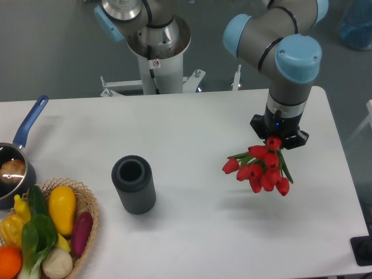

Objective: Place the flowers on the table
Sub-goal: 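Lower the held red tulips toward the table beside the grey vase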

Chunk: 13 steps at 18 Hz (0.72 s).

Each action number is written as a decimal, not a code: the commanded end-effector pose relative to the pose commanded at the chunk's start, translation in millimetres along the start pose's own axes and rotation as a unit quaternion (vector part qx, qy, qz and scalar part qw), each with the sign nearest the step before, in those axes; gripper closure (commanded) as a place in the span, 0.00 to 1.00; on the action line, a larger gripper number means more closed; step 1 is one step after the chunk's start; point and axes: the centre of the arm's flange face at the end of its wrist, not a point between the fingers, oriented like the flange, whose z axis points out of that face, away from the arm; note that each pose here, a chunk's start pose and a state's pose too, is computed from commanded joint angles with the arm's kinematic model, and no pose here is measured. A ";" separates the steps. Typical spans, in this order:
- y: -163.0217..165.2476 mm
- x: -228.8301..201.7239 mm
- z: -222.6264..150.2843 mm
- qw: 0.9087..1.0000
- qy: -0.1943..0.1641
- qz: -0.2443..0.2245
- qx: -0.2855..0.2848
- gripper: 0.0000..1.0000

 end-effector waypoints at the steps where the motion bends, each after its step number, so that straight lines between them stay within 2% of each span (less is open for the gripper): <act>1: -0.2 -0.3 2.0 1.000 0.001 0.000 -0.001 1.00; 6: -5.7 -2.6 18.3 1.000 0.012 -0.005 -0.004 1.00; 8: -27.9 11.0 26.0 1.000 0.019 0.003 -0.004 1.00; 10: -37.7 14.3 38.6 1.000 0.026 0.010 -0.006 0.83; 13: -39.6 17.2 41.3 1.000 0.028 0.013 -0.002 0.42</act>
